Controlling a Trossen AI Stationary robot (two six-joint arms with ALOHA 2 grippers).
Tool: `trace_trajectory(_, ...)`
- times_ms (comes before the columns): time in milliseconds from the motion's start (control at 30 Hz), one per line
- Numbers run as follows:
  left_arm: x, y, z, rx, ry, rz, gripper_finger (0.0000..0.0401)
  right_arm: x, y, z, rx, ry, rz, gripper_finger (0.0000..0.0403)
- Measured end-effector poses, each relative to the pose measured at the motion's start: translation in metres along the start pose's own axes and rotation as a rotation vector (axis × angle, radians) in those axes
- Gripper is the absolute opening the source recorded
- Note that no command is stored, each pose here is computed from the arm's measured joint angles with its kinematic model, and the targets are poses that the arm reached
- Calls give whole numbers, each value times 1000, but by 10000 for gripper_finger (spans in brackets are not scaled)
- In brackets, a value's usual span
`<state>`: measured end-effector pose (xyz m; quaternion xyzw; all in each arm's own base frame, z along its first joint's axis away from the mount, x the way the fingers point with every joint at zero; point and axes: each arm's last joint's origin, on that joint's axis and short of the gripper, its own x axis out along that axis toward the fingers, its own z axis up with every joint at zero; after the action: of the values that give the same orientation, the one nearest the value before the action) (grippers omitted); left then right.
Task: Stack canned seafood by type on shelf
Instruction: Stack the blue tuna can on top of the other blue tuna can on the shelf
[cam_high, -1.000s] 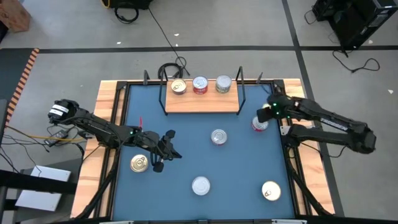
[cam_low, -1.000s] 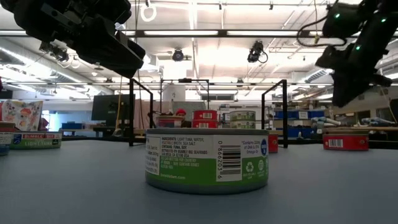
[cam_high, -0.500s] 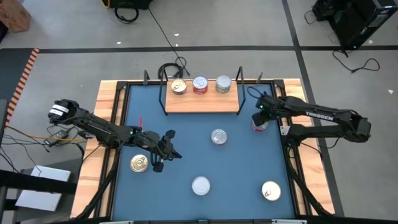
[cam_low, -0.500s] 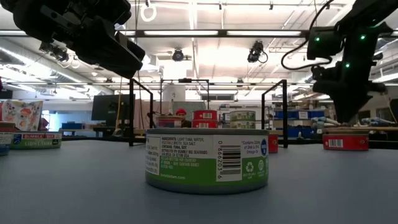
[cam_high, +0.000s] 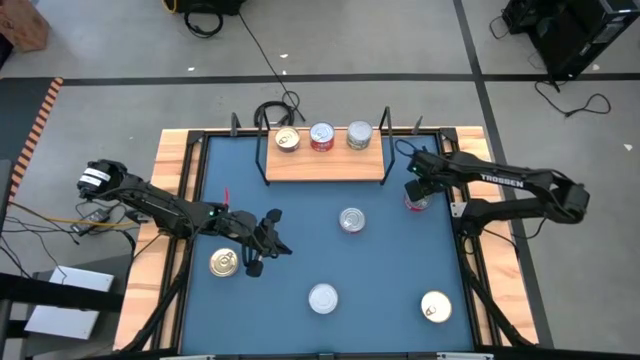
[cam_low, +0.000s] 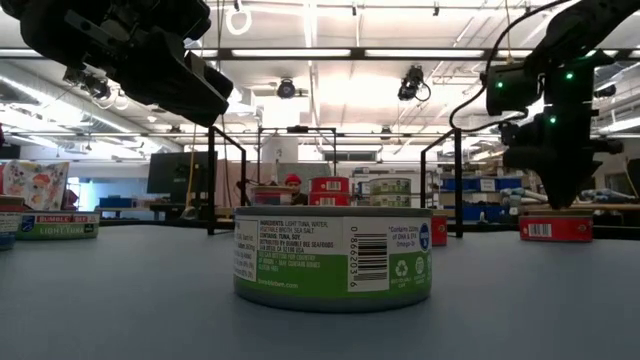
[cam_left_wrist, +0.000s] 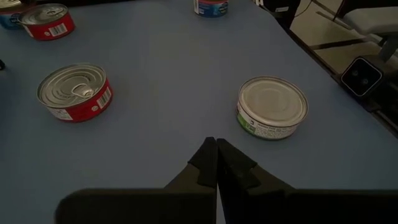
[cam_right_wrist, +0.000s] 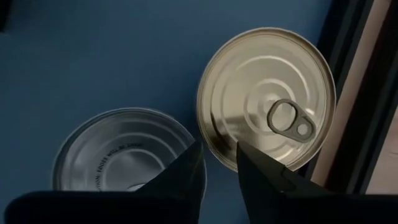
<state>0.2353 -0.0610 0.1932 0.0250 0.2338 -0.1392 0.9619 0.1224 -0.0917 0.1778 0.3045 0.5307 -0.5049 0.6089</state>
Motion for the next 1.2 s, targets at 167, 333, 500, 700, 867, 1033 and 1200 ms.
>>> trace_trajectory(167,0,0,0,22,1,0,5,5,2,1,-6,28,-20,99)
trace_trajectory(333,0,0,0,22,1,0,5,9,4,3,-13,44,-35,98)
trace_trajectory(500,0,0,0,27,1,0,5,11,6,4,-22,62,-35,87)
trace_trajectory(700,0,0,0,28,0,0,5,11,7,4,-38,60,-29,24)
trace_trajectory(867,0,0,0,29,0,0,5,7,9,9,-35,51,-10,9)
trace_trajectory(1033,0,0,0,28,0,-1,5,-7,9,20,-18,12,-16,3)
trace_trajectory(1200,0,0,0,27,0,-1,5,-21,6,28,-6,12,-35,2)
